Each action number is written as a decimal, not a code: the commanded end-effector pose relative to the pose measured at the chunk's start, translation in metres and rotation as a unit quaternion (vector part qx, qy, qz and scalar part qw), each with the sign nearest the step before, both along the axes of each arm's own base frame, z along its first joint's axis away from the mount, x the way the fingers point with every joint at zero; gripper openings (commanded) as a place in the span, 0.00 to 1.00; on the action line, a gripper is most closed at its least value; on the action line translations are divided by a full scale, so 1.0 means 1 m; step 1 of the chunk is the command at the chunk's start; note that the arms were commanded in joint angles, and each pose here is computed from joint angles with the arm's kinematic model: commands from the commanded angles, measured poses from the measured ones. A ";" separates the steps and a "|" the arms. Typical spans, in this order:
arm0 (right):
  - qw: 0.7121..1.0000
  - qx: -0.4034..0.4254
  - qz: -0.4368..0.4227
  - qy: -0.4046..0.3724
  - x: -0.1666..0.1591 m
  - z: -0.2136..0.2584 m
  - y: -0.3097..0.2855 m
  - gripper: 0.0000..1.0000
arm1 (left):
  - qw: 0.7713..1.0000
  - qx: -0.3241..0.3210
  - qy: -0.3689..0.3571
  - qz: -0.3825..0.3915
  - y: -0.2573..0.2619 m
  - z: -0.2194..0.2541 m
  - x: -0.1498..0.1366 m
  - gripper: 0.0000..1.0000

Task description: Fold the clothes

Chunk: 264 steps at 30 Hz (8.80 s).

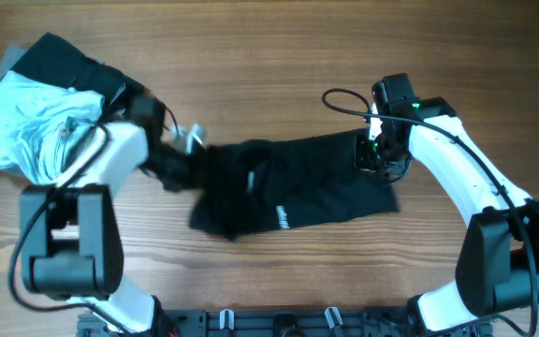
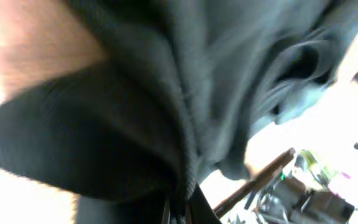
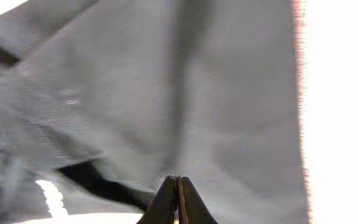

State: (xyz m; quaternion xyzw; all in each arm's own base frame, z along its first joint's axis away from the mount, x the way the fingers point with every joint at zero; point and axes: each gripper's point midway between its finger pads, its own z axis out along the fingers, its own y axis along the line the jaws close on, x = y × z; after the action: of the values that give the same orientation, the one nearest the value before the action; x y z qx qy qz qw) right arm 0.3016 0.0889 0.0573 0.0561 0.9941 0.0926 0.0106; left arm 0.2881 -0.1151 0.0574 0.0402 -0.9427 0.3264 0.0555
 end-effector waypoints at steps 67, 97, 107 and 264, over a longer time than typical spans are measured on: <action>0.981 -0.016 0.108 -0.163 0.024 0.023 0.101 0.05 | 0.944 0.220 -0.240 0.055 0.012 0.168 0.064 0.79; 0.974 -0.028 0.216 -0.058 -0.004 -0.014 0.072 0.04 | 0.947 0.226 -0.221 0.049 0.011 0.154 0.067 0.90; 0.990 -0.084 0.105 -0.048 -0.014 0.024 0.007 0.04 | 0.948 0.227 -0.218 0.048 0.011 0.151 0.068 0.89; 0.965 0.249 -0.028 0.080 -0.013 -0.047 0.083 0.06 | 0.982 0.168 0.046 -0.069 -0.035 0.100 0.021 0.82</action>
State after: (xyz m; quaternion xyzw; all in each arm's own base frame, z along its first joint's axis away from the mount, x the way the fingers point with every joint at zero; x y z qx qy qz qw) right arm 0.2899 0.1689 0.0138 0.0867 0.9394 0.3237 -0.0716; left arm 0.3160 -0.1536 0.1645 -0.0204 -0.9800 0.1622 0.1135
